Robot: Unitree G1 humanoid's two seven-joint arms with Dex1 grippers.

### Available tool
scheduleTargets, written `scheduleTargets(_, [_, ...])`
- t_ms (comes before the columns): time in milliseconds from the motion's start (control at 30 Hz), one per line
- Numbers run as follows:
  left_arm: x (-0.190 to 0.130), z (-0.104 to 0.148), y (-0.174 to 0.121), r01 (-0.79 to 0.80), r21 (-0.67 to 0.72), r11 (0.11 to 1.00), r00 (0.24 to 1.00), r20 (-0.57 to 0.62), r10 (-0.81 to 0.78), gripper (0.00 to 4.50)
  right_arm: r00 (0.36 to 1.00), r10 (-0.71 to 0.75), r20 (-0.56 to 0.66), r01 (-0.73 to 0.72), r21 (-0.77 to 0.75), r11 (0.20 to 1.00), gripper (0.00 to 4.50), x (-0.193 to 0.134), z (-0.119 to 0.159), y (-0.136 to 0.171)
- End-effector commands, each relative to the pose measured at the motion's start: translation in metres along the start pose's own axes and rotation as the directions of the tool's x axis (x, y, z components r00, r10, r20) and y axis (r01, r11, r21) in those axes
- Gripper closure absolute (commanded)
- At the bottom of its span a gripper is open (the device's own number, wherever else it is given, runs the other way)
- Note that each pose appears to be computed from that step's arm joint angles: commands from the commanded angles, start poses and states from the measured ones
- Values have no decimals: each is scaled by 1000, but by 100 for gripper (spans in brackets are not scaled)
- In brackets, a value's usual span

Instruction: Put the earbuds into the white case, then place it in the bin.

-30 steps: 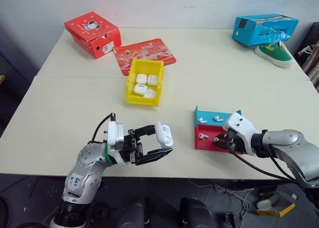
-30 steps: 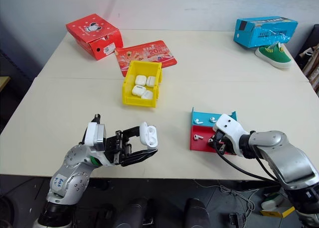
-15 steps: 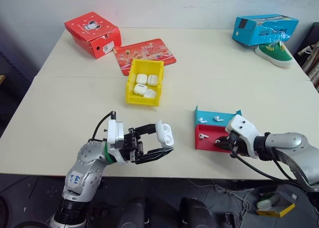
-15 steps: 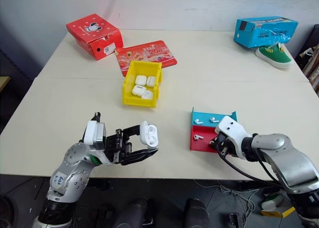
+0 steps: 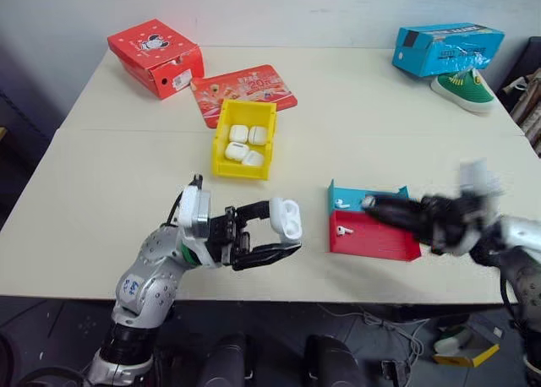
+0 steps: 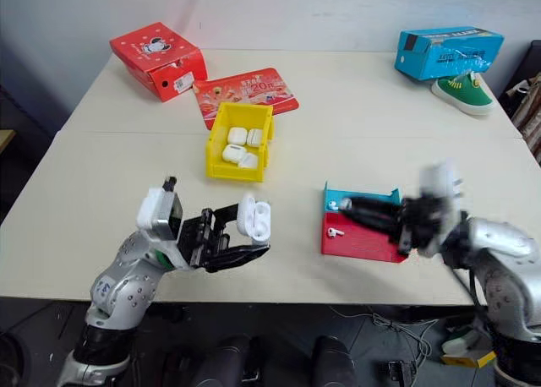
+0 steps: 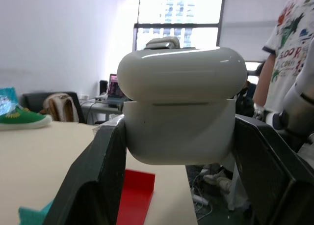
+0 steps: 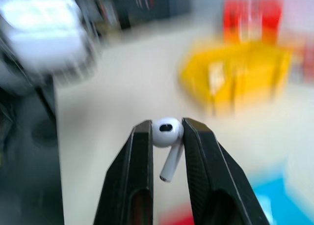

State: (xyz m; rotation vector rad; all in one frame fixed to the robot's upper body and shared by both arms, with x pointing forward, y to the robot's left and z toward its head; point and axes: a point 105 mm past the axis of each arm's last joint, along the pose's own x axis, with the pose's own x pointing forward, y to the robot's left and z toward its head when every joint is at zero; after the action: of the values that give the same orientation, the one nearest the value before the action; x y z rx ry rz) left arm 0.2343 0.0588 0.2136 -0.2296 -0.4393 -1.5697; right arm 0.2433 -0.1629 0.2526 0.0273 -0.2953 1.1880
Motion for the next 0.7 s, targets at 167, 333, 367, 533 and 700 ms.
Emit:
scheduleTargets(167, [14,26,7,102,-30,994,991,89,-99,172,940,143,310,-99,-152,983,405,50,34,31])
scheduleTargets(333, [14,28,7,133,-42,990,988,81,-129,172,916,189,355,-114,-222,968,405,69,29,44])
scheduleTargets(367, [14,28,6,136,-43,990,988,75,-132,172,914,200,353,-125,-225,966,405,71,27,45])
scheduleTargets(533, [13,26,3,131,-45,990,990,60,-128,172,900,234,367,-148,-248,957,405,80,25,49])
scheduleTargets(700, [12,23,2,115,-45,992,992,56,-112,172,891,257,376,-167,-254,953,405,85,28,52])
